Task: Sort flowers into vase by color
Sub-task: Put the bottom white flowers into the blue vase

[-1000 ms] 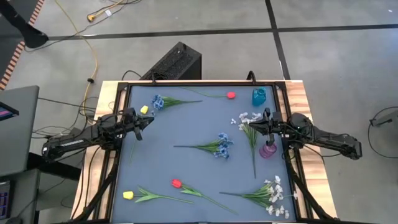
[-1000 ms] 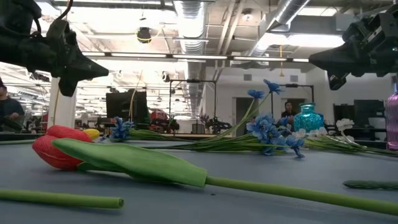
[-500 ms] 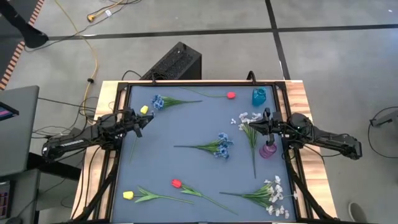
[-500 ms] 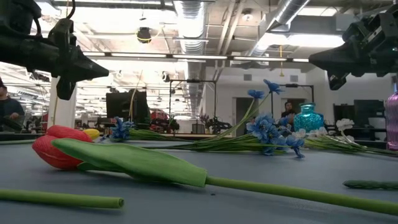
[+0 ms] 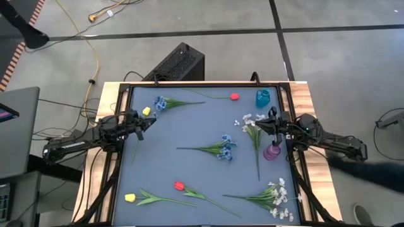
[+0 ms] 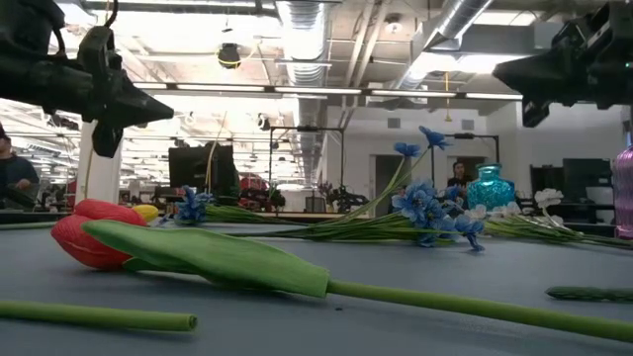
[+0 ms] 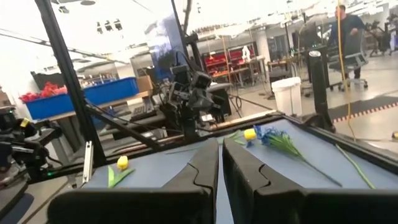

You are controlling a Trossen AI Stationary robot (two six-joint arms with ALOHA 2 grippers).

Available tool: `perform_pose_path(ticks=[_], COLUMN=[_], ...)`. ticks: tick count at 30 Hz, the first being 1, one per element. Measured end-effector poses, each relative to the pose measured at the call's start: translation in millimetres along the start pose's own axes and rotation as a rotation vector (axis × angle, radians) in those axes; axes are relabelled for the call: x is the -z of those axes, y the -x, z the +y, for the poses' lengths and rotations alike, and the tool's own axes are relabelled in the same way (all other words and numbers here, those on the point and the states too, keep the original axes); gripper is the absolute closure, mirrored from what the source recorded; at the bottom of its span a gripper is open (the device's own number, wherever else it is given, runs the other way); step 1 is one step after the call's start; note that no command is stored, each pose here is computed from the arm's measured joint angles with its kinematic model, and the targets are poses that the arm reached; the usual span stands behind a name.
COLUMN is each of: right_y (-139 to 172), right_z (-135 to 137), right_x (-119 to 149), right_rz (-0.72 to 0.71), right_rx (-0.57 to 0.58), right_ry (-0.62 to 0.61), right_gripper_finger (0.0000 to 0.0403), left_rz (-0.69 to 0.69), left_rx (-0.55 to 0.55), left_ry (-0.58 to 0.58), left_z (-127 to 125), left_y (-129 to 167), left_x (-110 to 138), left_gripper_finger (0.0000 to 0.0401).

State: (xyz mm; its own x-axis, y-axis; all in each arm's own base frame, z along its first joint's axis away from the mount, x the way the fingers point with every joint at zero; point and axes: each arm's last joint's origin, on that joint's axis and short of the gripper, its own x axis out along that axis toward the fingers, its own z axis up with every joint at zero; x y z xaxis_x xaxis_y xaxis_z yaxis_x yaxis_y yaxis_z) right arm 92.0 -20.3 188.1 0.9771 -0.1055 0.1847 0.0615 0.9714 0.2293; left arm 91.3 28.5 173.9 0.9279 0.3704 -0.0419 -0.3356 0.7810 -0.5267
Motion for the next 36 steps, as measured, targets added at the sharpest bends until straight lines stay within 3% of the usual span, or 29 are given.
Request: perform_pose_path(ticks=[4,8,14,19,28,33,36], right_y=[0.2,0.1,-2.5,-9.5,-41.5,-65.1,-80.3], right_z=[1.3,-0.4,0.8,5.6,20.0,35.3,49.3], right_x=[-8.1,-13.8,-17.3,-38.8,-88.2,-122.1,-146.4], right_rz=[-0.086,-0.163,-0.174,-0.164,0.089,0.205,0.204], right_rx=[0.002,0.067,0.043,0.048,0.068,0.035,-0.034], right_ry=[-0.011,-0.150,-0.191,-0.178,-0.148,-0.159,-0.099], right_gripper_finger=[0.0351,0.0351,0.0351,0.0351,0.0352,0.0352,0.0352], left_rz=[-0.012,-0.056,-0.095,-0.038,0.167,0.270,0.263], left_rx=[0.039,0.063,0.058,0.014,-0.067,-0.104,-0.101], left_ry=[-0.016,-0.065,-0.175,-0.230,-0.371,-0.429,-0.430], left_z=[-3.1,-10.8,-24.8,-34.0,-60.4,-79.5,-91.6], left_y=[0.6,4.4,8.2,3.0,-19.1,-28.0,-31.3], left_x=[-3.6,-16.6,-40.8,-55.1,-92.5,-121.2,-139.9], left_gripper_finger=[0.0401,0.0401,0.0401,0.0401,0.0354,0.0314,0.0306])
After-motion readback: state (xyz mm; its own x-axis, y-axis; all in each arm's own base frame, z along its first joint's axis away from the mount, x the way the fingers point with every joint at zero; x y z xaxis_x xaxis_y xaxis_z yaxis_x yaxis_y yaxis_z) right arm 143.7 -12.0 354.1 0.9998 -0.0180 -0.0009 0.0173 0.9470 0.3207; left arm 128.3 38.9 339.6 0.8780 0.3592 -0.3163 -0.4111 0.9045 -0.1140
